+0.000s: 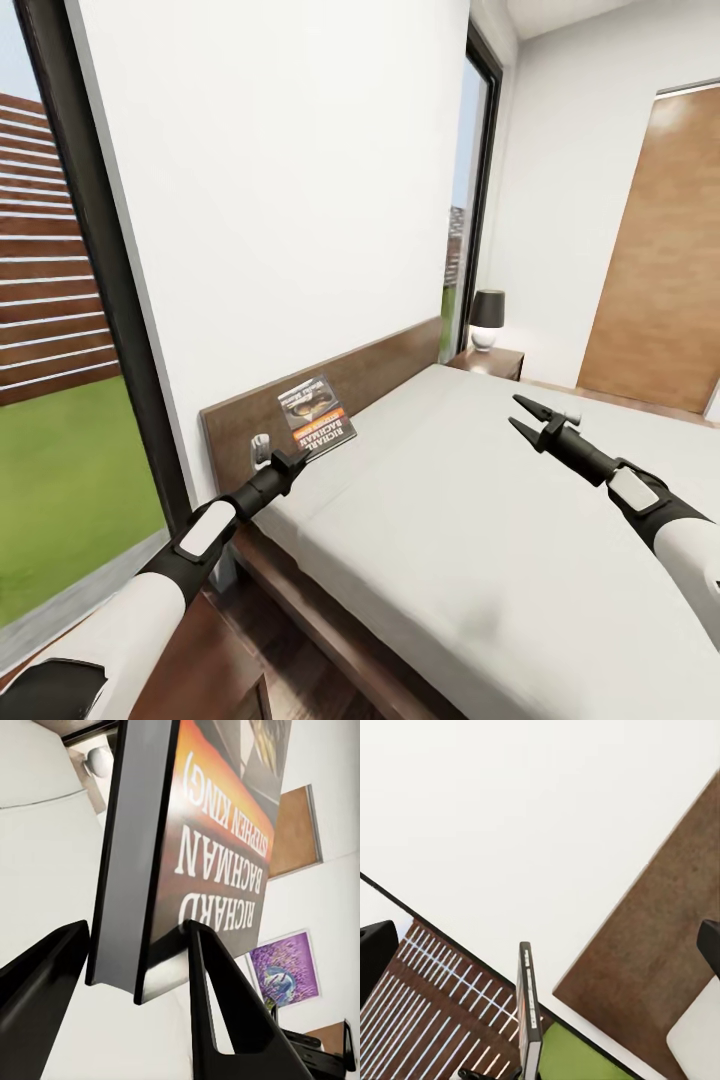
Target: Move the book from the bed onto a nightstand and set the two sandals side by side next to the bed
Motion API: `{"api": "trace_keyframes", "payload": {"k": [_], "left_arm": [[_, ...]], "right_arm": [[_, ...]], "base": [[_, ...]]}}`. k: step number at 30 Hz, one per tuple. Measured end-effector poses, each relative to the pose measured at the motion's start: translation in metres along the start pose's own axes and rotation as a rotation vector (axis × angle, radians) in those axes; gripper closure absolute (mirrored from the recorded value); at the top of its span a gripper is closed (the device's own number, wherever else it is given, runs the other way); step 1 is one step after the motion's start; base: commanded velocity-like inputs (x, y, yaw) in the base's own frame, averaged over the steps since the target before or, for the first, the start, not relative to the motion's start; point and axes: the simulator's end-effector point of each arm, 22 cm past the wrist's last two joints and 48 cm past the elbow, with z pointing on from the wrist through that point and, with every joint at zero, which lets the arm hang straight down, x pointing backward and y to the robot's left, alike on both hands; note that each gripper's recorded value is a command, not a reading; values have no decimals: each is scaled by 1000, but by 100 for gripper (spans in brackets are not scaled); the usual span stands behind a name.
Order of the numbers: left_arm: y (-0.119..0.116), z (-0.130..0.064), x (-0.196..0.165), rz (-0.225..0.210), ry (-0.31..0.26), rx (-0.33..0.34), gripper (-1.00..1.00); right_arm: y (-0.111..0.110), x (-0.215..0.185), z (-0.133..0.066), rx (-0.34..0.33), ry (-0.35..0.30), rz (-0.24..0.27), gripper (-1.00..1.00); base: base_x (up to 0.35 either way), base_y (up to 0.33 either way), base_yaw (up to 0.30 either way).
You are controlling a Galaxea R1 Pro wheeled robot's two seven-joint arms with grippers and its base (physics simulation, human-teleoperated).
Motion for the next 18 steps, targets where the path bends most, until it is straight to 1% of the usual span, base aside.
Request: {"api": "trace_keyframes", "payload": {"k": [9, 18], "left_arm": [[1, 0, 0, 0, 0, -2, 100], [3, -2, 1, -3, 1, -5, 100]], "right_arm": [[-1, -1, -1, 2, -5, 4, -100], [-7, 2, -4, 18, -4, 10, -100]], "base": [[0, 0, 0], [0, 0, 0]]}}
